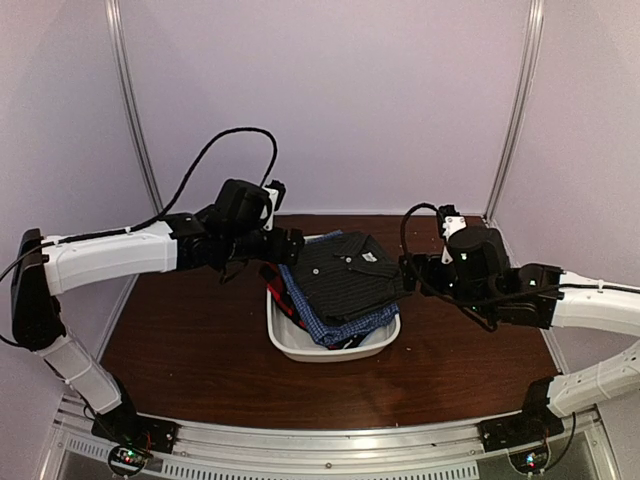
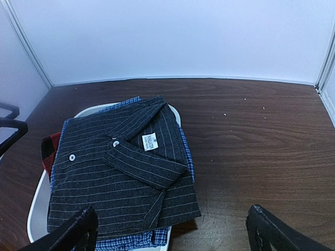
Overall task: Fold and stack the long sleeve shirts
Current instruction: Pick up the square-folded shirt from the bin, then move the bin to the corner of the board, then place the square-folded shirt at the center of the board.
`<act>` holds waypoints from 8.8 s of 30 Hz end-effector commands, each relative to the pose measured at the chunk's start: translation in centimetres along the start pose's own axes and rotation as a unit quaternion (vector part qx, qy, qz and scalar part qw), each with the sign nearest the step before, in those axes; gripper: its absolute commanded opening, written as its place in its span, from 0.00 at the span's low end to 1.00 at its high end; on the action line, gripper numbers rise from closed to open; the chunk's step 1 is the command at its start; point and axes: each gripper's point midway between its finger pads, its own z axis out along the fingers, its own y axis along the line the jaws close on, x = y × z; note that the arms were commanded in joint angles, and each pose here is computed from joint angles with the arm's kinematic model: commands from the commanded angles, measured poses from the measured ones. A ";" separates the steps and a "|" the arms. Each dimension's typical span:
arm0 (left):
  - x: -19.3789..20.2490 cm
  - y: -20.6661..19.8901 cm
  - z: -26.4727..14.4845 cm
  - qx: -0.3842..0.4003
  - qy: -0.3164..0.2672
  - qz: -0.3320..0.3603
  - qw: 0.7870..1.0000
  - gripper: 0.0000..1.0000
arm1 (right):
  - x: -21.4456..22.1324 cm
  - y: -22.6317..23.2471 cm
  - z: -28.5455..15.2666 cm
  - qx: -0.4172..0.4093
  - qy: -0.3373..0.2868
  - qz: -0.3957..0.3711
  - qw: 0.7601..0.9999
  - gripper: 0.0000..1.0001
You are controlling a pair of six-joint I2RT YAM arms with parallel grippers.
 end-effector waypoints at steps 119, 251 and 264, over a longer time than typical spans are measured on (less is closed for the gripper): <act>-8.0 11.1 -13.8 -0.173 -0.120 -0.148 0.966 0.00 | 6.8 7.5 17.5 -0.089 0.170 0.039 0.981 0.47; -1.9 0.5 0.1 0.042 0.024 -0.100 0.994 0.00 | 10.4 -5.4 2.9 0.035 0.200 0.041 0.978 0.87; -2.9 2.0 0.3 -0.008 0.007 -0.096 0.995 0.98 | 6.0 0.2 5.6 -0.055 0.168 0.045 0.983 0.88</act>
